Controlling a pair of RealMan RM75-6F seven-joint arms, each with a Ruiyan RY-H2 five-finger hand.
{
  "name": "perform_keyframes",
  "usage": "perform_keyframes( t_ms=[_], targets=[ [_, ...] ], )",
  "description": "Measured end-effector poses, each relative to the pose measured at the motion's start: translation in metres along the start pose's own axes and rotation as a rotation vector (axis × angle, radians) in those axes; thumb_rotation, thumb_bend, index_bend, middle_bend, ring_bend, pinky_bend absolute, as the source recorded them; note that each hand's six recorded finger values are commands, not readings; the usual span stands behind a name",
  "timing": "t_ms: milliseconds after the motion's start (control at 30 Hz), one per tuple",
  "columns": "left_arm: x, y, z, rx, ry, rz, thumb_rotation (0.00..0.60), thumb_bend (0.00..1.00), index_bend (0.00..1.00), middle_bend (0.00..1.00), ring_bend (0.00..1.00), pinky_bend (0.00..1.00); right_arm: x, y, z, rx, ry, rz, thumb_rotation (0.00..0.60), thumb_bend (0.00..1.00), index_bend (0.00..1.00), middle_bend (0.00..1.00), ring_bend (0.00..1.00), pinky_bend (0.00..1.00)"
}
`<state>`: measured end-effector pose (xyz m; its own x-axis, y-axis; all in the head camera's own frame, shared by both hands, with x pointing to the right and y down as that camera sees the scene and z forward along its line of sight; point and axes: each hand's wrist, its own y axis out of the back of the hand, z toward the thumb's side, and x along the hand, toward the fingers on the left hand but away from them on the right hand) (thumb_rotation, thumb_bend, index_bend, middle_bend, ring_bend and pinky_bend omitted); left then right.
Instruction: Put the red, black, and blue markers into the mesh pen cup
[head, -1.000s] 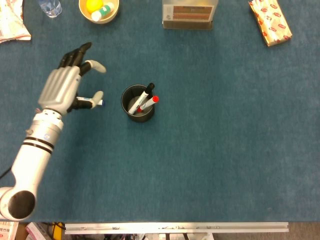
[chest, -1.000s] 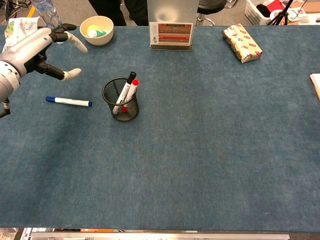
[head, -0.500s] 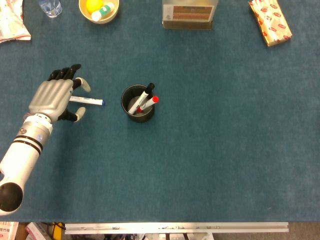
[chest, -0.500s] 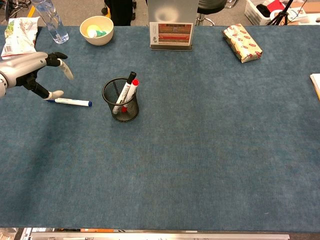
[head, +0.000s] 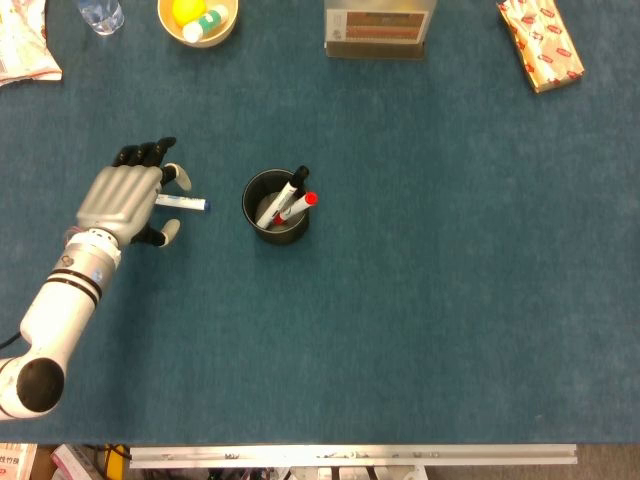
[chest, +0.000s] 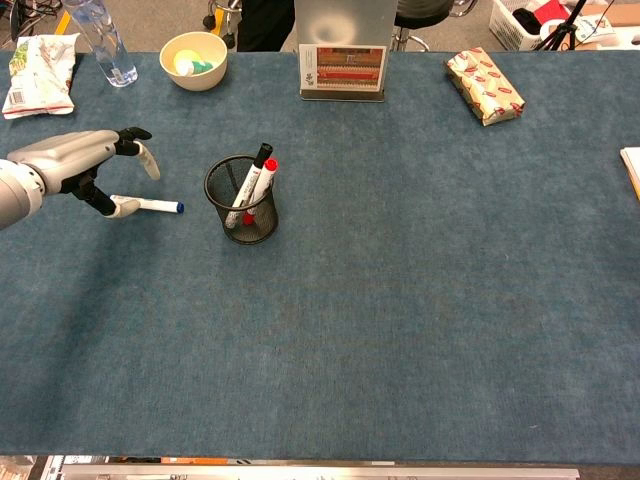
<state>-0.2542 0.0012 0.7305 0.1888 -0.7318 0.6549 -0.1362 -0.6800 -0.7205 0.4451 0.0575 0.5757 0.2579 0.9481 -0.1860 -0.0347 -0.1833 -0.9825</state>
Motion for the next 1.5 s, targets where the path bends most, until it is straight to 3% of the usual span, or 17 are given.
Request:
perform_keyframes(
  t_ms=[233,667,1500],
  targets=[
    [0.011,-0.014,-0.002,0.005,-0.007,-0.015,0.6,0.36,0.34,0.0,0.0,0.01,0.001,-0.001,-0.002,-0.002,-0.004,0.001,0.6,0.0,0.14,0.18,0.13,0.3],
    [0.017,-0.021,-0.01,0.035,-0.017,0.011,0.6,0.36,0.36,0.0,0.0,0.01,0.001,-0.003,-0.003,-0.006,-0.008,0.006,0.6,0.0,0.14,0.17,0.13,0.3],
    [0.027,-0.036,-0.026,0.074,-0.06,0.098,0.6,0.36,0.36,0.0,0.0,0.01,0.002,-0.005,-0.006,-0.01,-0.019,0.009,0.6,0.0,0.14,0.17,0.13,0.3]
  ],
)
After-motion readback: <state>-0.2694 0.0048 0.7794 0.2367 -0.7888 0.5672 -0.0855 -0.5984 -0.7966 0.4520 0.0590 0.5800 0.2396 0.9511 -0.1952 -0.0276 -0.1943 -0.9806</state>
